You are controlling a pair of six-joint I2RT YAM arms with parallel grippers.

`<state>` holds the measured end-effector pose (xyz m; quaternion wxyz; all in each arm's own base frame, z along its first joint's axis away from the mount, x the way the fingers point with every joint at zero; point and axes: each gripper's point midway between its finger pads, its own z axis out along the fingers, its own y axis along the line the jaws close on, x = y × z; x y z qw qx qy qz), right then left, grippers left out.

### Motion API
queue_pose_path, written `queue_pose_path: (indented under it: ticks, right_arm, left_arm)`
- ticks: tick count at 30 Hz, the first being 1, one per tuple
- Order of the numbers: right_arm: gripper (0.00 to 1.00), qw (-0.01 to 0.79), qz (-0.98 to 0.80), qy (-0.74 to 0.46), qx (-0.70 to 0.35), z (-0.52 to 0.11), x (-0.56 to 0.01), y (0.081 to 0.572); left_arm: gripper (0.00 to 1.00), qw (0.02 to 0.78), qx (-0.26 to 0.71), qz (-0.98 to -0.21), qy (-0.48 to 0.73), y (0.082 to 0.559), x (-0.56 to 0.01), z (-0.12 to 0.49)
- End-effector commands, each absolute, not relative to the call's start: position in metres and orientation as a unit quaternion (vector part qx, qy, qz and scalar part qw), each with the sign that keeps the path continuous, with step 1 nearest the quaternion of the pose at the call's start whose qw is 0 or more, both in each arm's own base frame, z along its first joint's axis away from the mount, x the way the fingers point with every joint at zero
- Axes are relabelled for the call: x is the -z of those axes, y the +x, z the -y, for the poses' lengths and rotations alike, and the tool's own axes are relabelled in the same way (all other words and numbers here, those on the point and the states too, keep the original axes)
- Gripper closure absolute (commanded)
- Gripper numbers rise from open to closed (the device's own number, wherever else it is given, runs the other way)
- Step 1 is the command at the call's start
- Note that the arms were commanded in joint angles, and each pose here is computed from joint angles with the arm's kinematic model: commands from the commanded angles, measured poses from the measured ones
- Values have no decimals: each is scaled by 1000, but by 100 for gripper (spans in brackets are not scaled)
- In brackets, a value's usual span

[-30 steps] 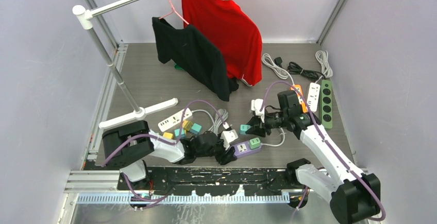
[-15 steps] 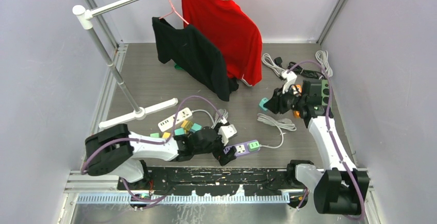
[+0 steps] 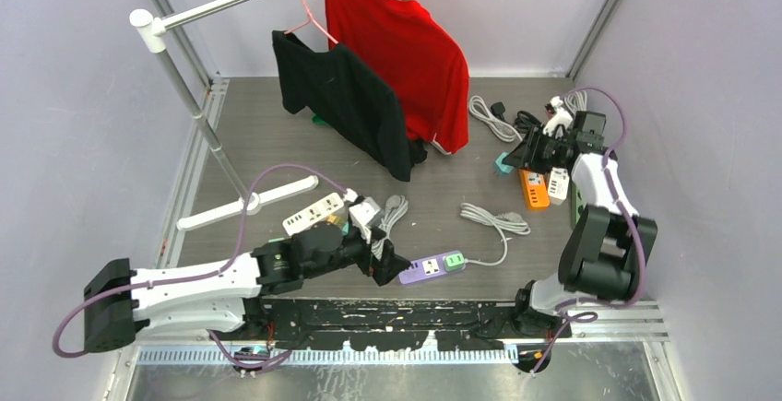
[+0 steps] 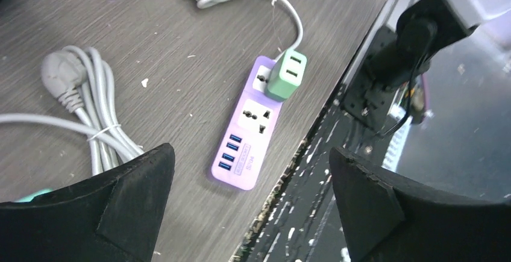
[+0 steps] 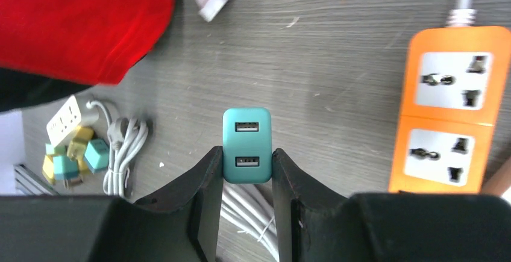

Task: Pull the plug off the socket
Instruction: Place the plug at the center of the board.

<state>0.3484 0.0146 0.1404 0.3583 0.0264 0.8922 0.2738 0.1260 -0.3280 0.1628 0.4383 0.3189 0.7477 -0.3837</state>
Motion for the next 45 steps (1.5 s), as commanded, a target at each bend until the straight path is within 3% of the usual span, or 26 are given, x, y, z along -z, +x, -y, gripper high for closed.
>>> queue_pose_path:
  ticks: [1, 10, 13, 17, 20, 29, 45]
  right_arm:
    - [91, 324, -896, 76, -294, 5, -136, 366]
    - [83, 281, -909, 117, -284, 22, -91, 378]
    - [75, 265, -915, 117, -280, 23, -80, 376]
    - [53, 257, -922, 115, -266, 28, -74, 373]
    - [46, 264, -924, 108, -255, 30, -79, 371]
    - [42, 309, -919, 58, -239, 28, -113, 350]
    - [45, 382, -788, -216, -432, -66, -180, 250]
  left_arm:
    - [0, 459, 395, -769, 205, 139, -178, 305]
    - [0, 474, 448, -750, 107, 142, -202, 289]
    - [0, 468, 449, -753, 109, 141, -200, 292]
    - [0, 461, 450, -755, 121, 140, -201, 301]
    - [0, 454, 455, -754, 133, 138, -203, 309]
    - [0, 445, 470, -748, 148, 135, -210, 322]
    - [7, 415, 449, -757, 230, 131, -209, 357]
